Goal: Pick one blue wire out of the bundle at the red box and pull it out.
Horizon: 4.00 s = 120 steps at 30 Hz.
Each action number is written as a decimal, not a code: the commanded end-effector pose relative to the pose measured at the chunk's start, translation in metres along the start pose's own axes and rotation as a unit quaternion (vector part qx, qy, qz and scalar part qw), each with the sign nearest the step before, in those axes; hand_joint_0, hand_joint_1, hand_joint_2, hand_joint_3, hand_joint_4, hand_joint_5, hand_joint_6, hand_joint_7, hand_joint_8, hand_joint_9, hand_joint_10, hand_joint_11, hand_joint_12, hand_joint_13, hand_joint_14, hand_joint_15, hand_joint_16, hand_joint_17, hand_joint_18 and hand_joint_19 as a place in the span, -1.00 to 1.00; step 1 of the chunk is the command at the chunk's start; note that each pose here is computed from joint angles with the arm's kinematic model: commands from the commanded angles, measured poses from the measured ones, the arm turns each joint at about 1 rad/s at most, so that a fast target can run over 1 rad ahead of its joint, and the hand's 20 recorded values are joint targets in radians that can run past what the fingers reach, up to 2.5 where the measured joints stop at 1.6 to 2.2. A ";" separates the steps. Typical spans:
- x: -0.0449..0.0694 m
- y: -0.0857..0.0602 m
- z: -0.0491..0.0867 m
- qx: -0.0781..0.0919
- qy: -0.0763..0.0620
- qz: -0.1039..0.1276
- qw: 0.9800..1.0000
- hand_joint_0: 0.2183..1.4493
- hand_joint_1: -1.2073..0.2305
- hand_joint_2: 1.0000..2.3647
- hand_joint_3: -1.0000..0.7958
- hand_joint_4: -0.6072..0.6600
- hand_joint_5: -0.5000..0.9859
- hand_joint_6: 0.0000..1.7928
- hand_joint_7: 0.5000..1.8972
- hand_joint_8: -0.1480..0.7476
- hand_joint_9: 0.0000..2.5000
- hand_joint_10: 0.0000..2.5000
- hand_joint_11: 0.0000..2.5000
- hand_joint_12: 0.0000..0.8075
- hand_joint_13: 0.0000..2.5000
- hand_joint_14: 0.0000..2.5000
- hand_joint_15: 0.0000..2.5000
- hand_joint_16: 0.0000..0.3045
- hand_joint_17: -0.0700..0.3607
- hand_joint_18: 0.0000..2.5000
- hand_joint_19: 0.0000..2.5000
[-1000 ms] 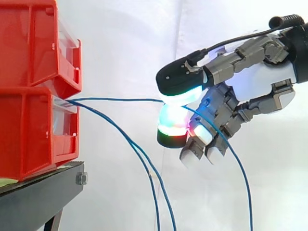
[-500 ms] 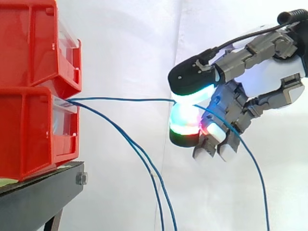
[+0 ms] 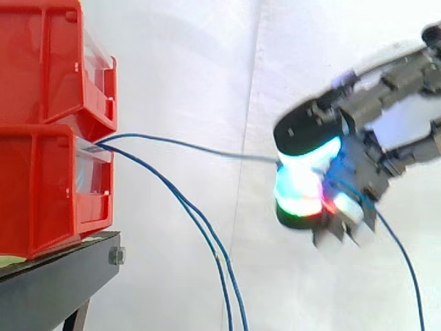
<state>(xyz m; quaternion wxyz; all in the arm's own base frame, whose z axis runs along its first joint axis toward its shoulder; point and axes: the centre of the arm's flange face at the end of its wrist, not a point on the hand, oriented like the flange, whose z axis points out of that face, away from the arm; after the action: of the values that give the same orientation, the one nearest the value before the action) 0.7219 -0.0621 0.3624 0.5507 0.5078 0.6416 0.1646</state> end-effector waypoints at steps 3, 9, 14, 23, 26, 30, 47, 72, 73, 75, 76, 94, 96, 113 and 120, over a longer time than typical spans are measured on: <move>0.017 -0.033 0.004 0.027 0.011 0.035 0.999 -0.40 -0.29 -0.98 0.15 0.35 -0.52 -0.01 -0.08 0.33 -0.22 -0.99 -0.38 0.31 -0.35 -0.99 -0.70 -0.54 0.05 -0.30 -0.61; 0.017 -0.032 0.006 0.020 0.008 0.100 0.995 -0.40 -0.29 -0.99 0.15 0.35 -0.52 -0.01 -0.06 0.32 -0.22 -0.99 -0.38 0.32 -0.35 -0.99 -0.71 -0.54 0.05 -0.30 -0.61; 0.017 -0.033 0.006 0.018 0.008 0.117 0.993 -0.40 -0.29 -0.98 0.15 0.36 -0.52 -0.01 -0.07 0.33 -0.22 -0.99 -0.38 0.32 -0.36 -0.99 -0.70 -0.54 0.05 -0.30 -0.61; 0.016 -0.034 0.010 0.011 0.003 0.122 0.993 -0.40 -0.29 -0.99 0.15 0.36 -0.52 -0.01 -0.06 0.32 -0.23 -0.99 -0.38 0.32 -0.36 -0.99 -0.71 -0.54 0.06 -0.31 -0.61; 0.018 -0.040 0.011 0.015 0.004 0.119 0.993 -0.40 -0.29 -0.99 0.15 0.35 -0.52 -0.01 -0.08 0.32 -0.23 -0.99 -0.38 0.31 -0.36 -0.99 -0.71 -0.54 0.06 -0.31 -0.61; 0.033 -0.066 0.013 0.027 0.008 0.119 0.992 -0.40 -0.29 -0.98 0.15 0.36 -0.52 -0.01 -0.06 0.32 -0.23 -0.99 -0.39 0.32 -0.36 -0.99 -0.71 -0.54 0.06 -0.31 -0.61; 0.037 -0.066 0.017 0.015 0.004 0.138 0.990 -0.40 -0.28 -0.98 0.15 0.36 -0.52 -0.01 -0.06 0.32 -0.23 -0.99 -0.38 0.32 -0.36 -0.99 -0.70 -0.54 0.06 -0.31 -0.62; 0.039 -0.054 0.026 -0.033 -0.008 0.163 0.986 -0.39 -0.29 -0.99 0.15 0.36 -0.52 -0.01 -0.06 0.33 -0.22 -0.99 -0.37 0.31 -0.36 -0.99 -0.70 -0.54 0.06 -0.30 -0.61; 0.039 -0.054 0.026 -0.033 -0.008 0.163 0.986 -0.39 -0.29 -0.99 0.15 0.36 -0.52 -0.01 -0.08 0.32 -0.21 -0.99 -0.36 0.32 -0.35 -0.99 -0.70 -0.54 0.06 -0.30 -0.61; 0.039 -0.055 0.026 -0.034 -0.009 0.163 0.986 -0.39 -0.29 -0.99 0.15 0.36 -0.52 -0.01 -0.06 0.32 -0.21 -0.99 -0.36 0.32 -0.35 -0.99 -0.70 -0.54 0.06 -0.30 -0.62; 0.039 -0.054 0.026 -0.035 -0.009 0.164 0.986 -0.39 -0.29 -0.99 0.14 0.36 -0.52 -0.01 -0.07 0.32 -0.21 -0.99 -0.36 0.31 -0.35 -0.99 -0.70 -0.54 0.06 -0.30 -0.61; 0.039 -0.055 0.026 -0.034 -0.008 0.163 0.986 -0.39 -0.29 -0.98 0.14 0.36 -0.52 -0.01 -0.08 0.30 -0.22 -0.99 -0.36 0.31 -0.36 -0.99 -0.70 -0.54 0.06 -0.32 -0.61; 0.039 -0.055 0.026 -0.034 -0.008 0.163 0.986 -0.39 -0.29 -0.99 0.14 0.35 -0.52 -0.01 -0.08 0.31 -0.22 -0.99 -0.37 0.30 -0.36 -0.99 -0.70 -0.54 0.06 -0.32 -0.61; 0.040 -0.054 0.026 -0.034 -0.009 0.163 0.986 -0.39 -0.29 -0.98 0.13 0.35 -0.52 -0.01 -0.07 0.30 -0.22 -0.99 -0.36 0.30 -0.36 -0.99 -0.70 -0.54 0.06 -0.32 -0.61; 0.039 -0.055 0.026 -0.034 -0.009 0.163 0.986 -0.39 -0.29 -0.99 0.14 0.35 -0.52 -0.01 -0.07 0.30 -0.22 -0.99 -0.37 0.30 -0.37 -0.99 -0.70 -0.54 0.06 -0.32 -0.61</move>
<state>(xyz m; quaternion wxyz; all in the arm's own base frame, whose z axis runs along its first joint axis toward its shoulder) 0.7238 -0.0622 0.2905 0.5392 0.5884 0.5389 0.2695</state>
